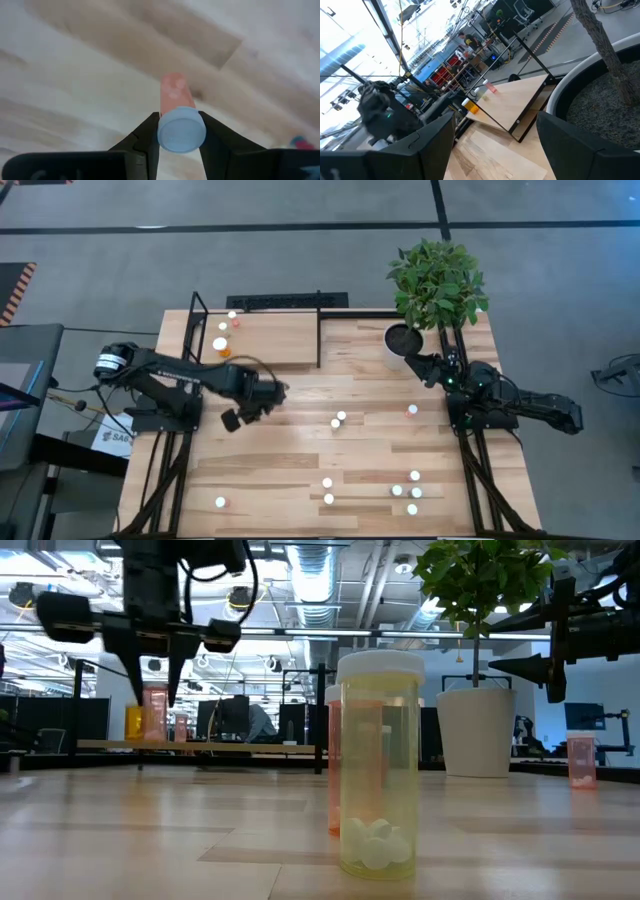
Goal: Pick and place medicine bottles onto shelf by color
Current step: Put the pink pill bottle on the shelf
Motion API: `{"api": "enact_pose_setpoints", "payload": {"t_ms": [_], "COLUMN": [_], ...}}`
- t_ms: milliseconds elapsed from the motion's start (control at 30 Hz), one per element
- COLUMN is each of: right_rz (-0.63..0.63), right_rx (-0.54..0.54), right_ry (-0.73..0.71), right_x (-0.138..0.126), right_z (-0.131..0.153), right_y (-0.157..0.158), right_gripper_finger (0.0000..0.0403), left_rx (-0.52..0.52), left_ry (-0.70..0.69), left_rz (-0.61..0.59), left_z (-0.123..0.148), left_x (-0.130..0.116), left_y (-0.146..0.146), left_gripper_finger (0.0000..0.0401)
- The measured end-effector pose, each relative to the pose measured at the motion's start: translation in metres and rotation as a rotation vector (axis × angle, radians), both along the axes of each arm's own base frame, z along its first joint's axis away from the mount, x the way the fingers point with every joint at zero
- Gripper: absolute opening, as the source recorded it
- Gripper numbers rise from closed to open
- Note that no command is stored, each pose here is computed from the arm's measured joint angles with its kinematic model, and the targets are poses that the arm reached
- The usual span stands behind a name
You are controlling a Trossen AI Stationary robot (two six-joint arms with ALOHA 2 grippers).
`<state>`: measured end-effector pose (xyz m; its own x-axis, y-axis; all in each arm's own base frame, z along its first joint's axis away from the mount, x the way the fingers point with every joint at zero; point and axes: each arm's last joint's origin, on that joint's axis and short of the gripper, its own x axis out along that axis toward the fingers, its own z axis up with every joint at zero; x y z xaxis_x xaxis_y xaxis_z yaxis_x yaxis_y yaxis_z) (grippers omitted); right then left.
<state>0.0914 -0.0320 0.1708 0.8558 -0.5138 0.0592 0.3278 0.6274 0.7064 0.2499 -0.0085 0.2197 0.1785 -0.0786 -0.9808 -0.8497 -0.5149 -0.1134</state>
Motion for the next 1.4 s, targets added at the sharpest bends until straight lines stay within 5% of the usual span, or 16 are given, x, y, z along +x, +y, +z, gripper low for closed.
{"api": "enact_pose_setpoints", "payload": {"t_ms": [333,667,967,1400], "right_rz": [0.000,0.000,0.000,0.000], "right_rx": [0.000,0.000,0.000,0.000], "right_ry": [0.000,0.000,0.000,0.000], "right_x": [0.000,0.000,0.000,0.000], "right_z": [0.000,0.000,0.000,0.000], "right_y": [0.000,0.000,0.000,0.000], "right_gripper_finger": [0.0302,0.0302,0.0302,0.0302], "left_rx": [0.214,0.203,0.291,0.264], "left_ry": [0.096,0.078,0.083,0.098], "left_rz": [-0.157,-0.281,-0.246,-0.214], "left_z": [0.024,0.024,0.026,0.024], "left_x": [-0.015,-0.056,-0.071,-0.081], "left_y": [0.087,0.165,0.191,0.198], "left_gripper_finger": [0.0089,0.0094,0.0095,0.0096]}}
